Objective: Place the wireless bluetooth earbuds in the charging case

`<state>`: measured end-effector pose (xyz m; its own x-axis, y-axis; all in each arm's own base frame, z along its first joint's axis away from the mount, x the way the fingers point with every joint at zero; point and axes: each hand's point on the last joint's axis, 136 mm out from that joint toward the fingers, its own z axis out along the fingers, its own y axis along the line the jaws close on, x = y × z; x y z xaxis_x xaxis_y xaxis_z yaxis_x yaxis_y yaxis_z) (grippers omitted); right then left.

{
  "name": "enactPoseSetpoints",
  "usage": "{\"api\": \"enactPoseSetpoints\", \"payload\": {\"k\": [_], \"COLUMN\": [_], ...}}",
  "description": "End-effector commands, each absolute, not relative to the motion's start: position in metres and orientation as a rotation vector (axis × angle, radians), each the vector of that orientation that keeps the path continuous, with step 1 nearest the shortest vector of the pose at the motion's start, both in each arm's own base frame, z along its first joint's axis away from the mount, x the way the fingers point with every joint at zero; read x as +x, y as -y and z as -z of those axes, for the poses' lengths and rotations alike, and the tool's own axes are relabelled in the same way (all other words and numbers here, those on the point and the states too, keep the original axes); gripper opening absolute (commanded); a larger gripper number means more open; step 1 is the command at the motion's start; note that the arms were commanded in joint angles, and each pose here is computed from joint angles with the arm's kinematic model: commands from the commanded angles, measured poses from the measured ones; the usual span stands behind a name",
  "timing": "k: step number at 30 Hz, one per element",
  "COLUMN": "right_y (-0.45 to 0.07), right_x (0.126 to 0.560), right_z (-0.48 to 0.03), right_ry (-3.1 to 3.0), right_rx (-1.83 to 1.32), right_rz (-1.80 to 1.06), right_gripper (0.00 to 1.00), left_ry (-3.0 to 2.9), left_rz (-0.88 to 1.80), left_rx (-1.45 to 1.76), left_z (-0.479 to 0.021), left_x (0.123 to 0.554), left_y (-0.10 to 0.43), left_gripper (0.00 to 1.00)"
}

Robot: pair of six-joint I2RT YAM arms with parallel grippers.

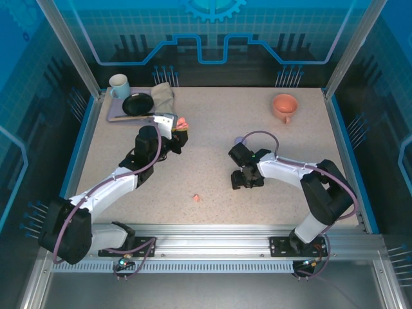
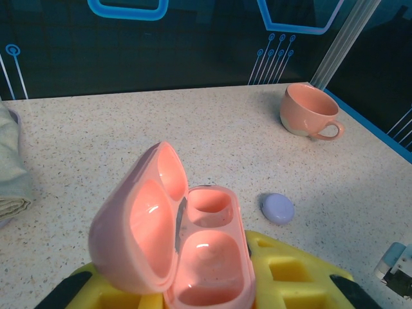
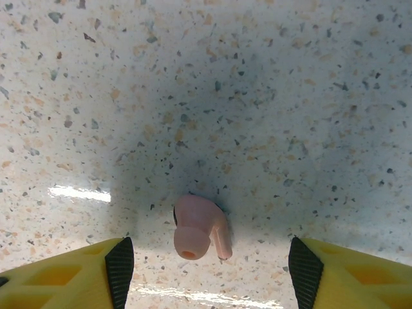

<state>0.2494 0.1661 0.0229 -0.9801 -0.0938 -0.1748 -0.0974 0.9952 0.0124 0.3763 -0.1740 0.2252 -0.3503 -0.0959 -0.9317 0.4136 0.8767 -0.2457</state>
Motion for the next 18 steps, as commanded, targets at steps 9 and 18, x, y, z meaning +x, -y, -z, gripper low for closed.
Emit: {"api": "enactPoseSetpoints", "payload": {"k": [9,18], "right_y": [-0.115,-0.075], "right_x": [0.271,0.281], "right_z": [-0.028,-0.055], "right_ry": [-2.971,-2.889], "right_rx": [0.008,0.220], "right_rz": [-0.004,-0.054], "right_gripper": [0.65,0.64], "left_ry": [-1.826,-1.824], "left_rz": [0.558,0.563], "left_rx": [0.232,0.234], "left_z": [-0.241,-0.243], "left_x": [0.382,0.384], "left_y": [0.176,0.177], "left_gripper": [0.00,0.00]}}
